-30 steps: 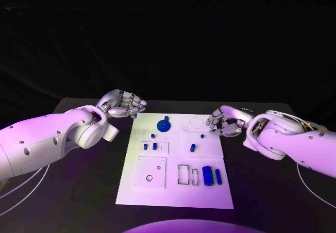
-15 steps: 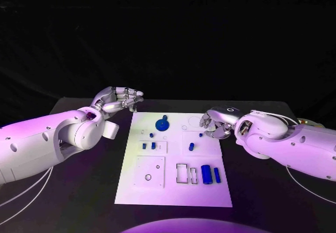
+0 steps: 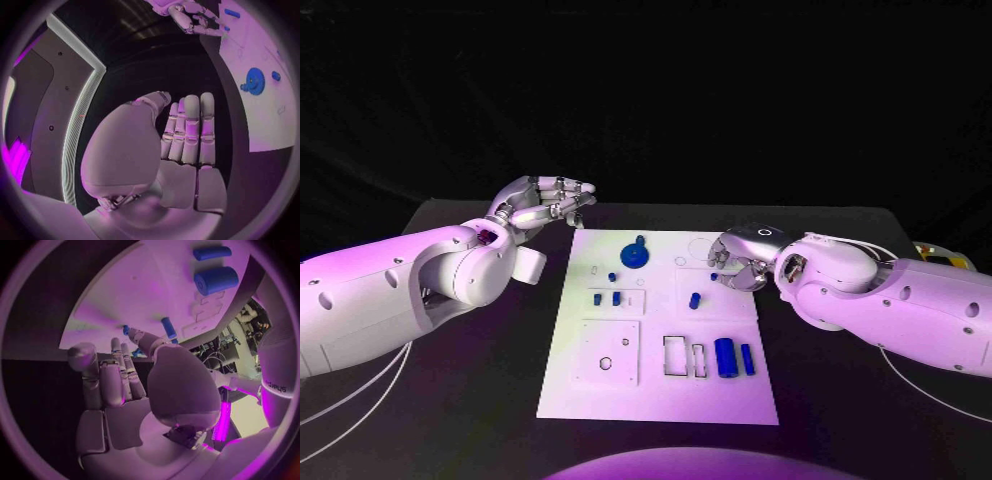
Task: Assemble the parts on the task board
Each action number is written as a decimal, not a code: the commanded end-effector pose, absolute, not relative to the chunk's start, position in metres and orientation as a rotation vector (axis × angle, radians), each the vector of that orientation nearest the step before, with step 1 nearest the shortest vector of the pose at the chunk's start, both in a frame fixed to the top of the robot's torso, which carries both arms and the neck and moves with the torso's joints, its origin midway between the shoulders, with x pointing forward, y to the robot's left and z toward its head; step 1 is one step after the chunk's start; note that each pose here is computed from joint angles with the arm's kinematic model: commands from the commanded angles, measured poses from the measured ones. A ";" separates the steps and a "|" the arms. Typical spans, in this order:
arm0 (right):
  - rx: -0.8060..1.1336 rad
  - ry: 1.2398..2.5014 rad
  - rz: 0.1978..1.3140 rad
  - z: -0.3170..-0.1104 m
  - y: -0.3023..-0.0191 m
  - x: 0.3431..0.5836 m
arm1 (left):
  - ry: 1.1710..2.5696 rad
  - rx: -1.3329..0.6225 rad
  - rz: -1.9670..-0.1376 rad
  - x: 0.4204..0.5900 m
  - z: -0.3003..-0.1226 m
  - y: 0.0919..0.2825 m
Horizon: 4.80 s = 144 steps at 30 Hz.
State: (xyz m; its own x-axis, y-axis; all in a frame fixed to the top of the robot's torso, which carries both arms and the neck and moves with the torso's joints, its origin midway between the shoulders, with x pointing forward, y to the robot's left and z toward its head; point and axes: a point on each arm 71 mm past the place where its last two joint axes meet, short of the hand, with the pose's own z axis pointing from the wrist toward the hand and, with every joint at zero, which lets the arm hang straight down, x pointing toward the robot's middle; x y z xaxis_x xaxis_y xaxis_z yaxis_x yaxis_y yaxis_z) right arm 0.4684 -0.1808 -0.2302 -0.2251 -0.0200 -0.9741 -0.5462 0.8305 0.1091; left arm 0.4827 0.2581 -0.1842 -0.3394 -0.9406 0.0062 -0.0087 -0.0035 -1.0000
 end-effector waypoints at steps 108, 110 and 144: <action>-0.522 1.672 0.920 -0.255 -0.049 0.373 | 1.510 -1.072 -1.469 0.487 -0.189 0.250; -0.524 1.675 0.917 -0.257 -0.048 0.373 | 1.511 -1.072 -1.471 0.487 -0.189 0.250; -0.558 1.728 0.890 -0.273 -0.039 0.373 | 1.523 -1.075 -1.473 0.487 -0.189 0.250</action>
